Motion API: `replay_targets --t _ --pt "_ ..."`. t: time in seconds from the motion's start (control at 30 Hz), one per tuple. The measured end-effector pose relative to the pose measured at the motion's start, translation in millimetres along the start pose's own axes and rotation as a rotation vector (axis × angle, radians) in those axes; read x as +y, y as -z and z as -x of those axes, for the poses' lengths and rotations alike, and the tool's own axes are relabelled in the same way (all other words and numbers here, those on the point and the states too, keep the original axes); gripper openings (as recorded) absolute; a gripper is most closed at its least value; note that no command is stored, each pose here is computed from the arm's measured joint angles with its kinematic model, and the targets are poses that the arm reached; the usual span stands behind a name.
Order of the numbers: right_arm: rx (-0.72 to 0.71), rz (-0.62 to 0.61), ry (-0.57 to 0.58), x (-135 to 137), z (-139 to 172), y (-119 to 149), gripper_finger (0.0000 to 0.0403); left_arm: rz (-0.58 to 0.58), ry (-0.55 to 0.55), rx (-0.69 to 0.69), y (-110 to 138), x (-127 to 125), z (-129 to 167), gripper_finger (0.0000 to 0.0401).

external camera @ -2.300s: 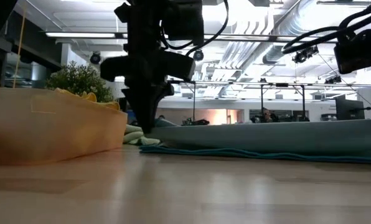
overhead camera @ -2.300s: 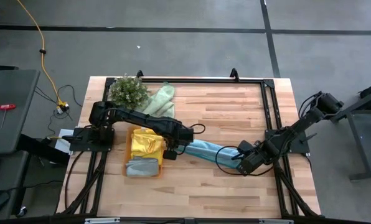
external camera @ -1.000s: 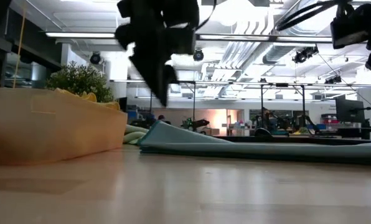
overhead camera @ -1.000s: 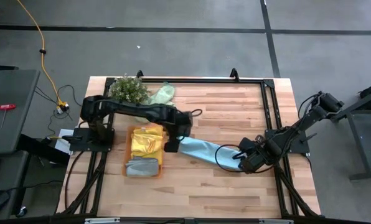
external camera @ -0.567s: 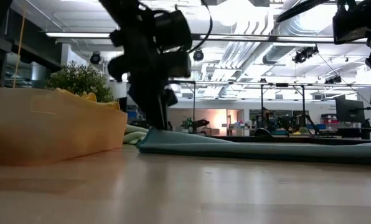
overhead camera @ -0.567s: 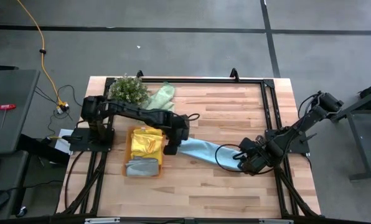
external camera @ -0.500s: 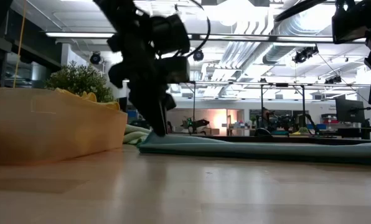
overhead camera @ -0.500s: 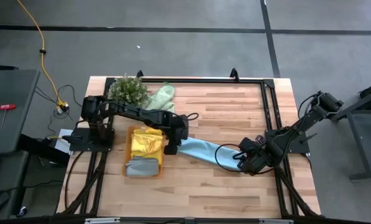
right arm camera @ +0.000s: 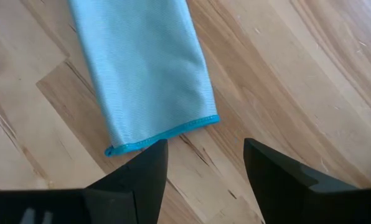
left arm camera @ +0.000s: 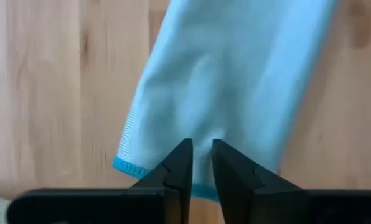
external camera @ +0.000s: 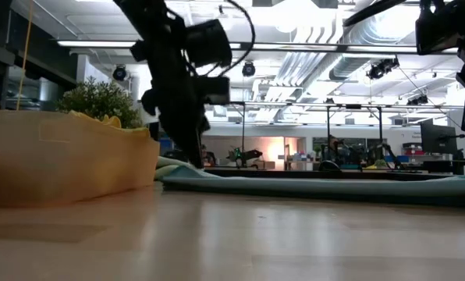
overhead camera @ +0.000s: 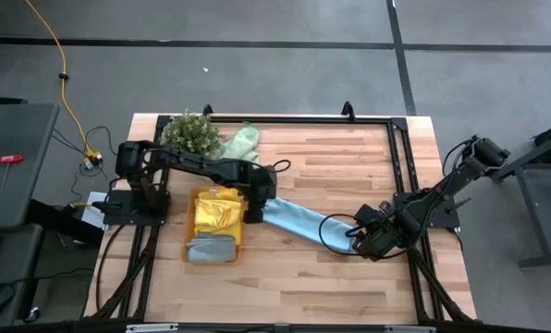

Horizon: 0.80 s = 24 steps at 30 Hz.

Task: Fold microfiber towels
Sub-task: Fold the blue microfiber towel

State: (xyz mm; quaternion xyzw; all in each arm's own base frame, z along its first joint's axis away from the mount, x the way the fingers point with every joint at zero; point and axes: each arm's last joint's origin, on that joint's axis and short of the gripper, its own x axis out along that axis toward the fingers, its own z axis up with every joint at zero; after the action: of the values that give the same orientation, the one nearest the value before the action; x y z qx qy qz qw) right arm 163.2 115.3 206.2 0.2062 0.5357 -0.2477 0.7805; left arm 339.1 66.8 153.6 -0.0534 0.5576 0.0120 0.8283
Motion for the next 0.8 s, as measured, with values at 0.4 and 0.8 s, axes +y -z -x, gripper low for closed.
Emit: replay_targets --t 0.4,0.8 --pt "0.0 0.0 0.0 0 0 0 0.02 -0.098 -0.047 -0.025 -22 8 21 0.0143" --pt "-0.04 -0.033 0.01 0 0 -1 0.02 -0.098 -0.171 0.122 -10 18 -24 0.015"
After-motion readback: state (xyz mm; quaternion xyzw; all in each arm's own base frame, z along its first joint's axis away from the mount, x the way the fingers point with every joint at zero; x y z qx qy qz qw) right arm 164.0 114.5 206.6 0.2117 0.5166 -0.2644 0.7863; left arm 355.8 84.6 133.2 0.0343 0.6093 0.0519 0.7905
